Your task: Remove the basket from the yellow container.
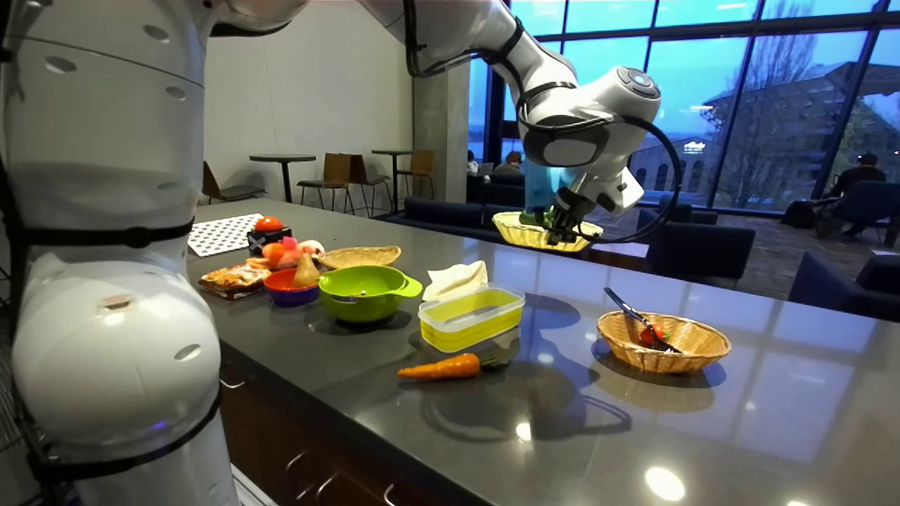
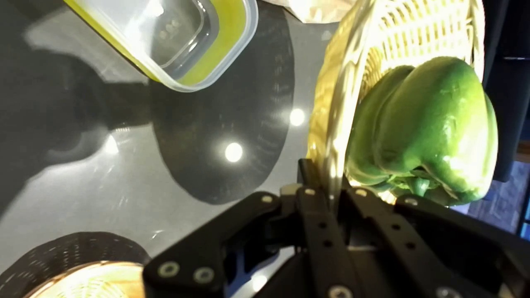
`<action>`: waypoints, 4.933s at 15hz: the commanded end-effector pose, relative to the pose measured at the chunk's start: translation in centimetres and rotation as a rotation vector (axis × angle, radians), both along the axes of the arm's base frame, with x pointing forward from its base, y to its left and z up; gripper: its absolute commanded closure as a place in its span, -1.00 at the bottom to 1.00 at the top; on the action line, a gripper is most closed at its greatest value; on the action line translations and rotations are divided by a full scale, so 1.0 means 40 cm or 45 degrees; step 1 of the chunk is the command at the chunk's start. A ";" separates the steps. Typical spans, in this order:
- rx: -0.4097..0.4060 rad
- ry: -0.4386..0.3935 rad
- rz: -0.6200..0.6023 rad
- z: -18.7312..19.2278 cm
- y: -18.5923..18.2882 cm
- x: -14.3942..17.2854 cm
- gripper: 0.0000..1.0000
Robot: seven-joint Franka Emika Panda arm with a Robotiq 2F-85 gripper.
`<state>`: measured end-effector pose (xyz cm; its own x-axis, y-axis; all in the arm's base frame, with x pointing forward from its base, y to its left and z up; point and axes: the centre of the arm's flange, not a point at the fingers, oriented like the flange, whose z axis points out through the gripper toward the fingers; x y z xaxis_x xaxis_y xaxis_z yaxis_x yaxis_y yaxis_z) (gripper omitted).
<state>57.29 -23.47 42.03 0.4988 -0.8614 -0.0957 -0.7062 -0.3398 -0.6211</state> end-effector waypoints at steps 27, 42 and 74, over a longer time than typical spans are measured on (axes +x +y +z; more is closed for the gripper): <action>0.221 0.151 -0.075 -0.268 0.061 0.282 0.95; 0.260 0.216 -0.094 -0.313 0.068 0.270 0.81; 0.157 0.177 -0.125 -0.467 0.023 0.420 0.95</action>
